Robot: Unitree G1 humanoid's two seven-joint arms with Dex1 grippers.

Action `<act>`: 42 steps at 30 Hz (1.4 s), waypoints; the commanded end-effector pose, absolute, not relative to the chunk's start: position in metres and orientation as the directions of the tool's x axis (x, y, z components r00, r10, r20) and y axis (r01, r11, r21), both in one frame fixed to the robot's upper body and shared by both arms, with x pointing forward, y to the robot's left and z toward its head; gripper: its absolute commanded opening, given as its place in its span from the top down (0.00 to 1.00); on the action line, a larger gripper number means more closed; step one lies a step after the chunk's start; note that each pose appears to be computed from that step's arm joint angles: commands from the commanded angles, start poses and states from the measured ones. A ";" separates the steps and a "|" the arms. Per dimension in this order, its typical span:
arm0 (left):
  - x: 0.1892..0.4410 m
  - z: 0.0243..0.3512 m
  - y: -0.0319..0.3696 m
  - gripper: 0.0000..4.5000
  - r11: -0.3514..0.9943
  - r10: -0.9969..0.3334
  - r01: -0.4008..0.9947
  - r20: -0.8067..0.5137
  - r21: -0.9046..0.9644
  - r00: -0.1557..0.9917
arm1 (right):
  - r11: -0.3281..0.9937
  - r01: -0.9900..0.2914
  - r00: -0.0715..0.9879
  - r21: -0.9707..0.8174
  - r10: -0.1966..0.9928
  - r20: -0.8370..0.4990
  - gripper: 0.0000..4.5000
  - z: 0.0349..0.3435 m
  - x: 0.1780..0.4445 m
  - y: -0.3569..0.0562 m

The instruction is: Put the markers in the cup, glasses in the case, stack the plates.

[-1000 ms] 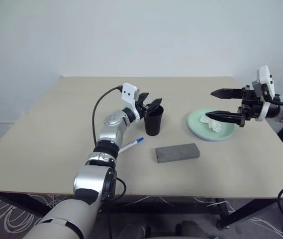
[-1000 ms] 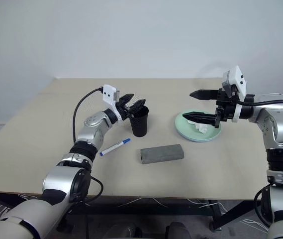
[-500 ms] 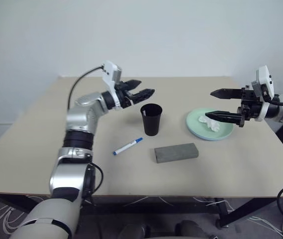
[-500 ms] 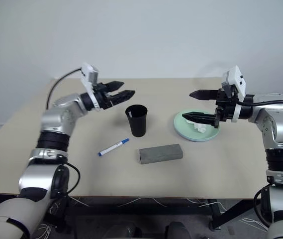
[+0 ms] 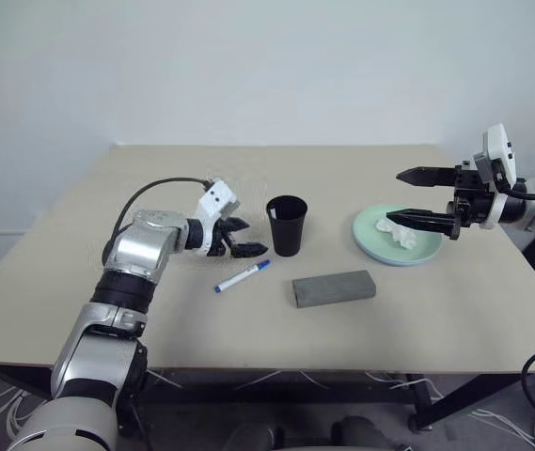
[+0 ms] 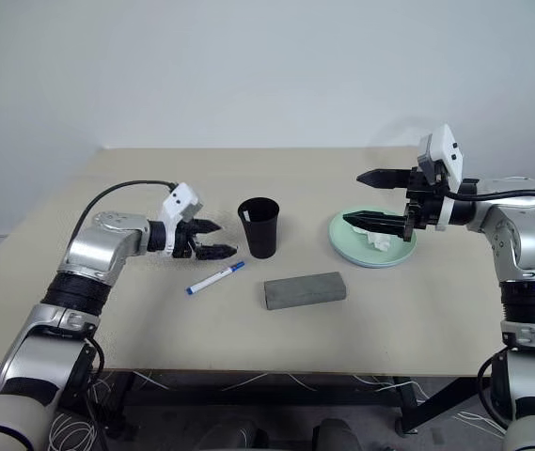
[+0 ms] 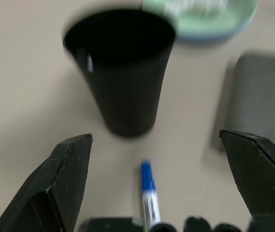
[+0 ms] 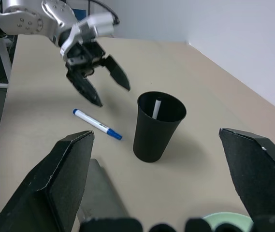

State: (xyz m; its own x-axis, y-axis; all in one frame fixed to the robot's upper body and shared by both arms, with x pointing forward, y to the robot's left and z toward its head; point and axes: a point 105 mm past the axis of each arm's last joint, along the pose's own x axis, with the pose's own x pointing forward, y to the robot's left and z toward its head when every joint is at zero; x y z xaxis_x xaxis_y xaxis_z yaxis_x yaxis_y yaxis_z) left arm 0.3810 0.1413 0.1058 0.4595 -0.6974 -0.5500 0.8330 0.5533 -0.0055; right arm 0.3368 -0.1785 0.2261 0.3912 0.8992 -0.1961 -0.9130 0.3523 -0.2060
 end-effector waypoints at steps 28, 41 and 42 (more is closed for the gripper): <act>0.395 0.066 0.137 0.01 0.427 -0.425 0.901 -0.861 0.082 0.280 | 0.356 -0.896 0.406 -0.264 0.898 -0.168 0.00 0.240 0.331 -0.175; 0.401 0.064 0.127 0.01 0.431 -0.418 0.896 -0.857 0.106 0.302 | 0.347 -0.900 0.398 -0.264 0.902 -0.169 0.00 0.240 0.331 -0.172; 0.402 0.065 0.127 0.01 0.431 -0.417 0.896 -0.856 0.108 0.304 | 0.347 -0.900 0.398 -0.264 0.902 -0.169 0.00 0.241 0.331 -0.172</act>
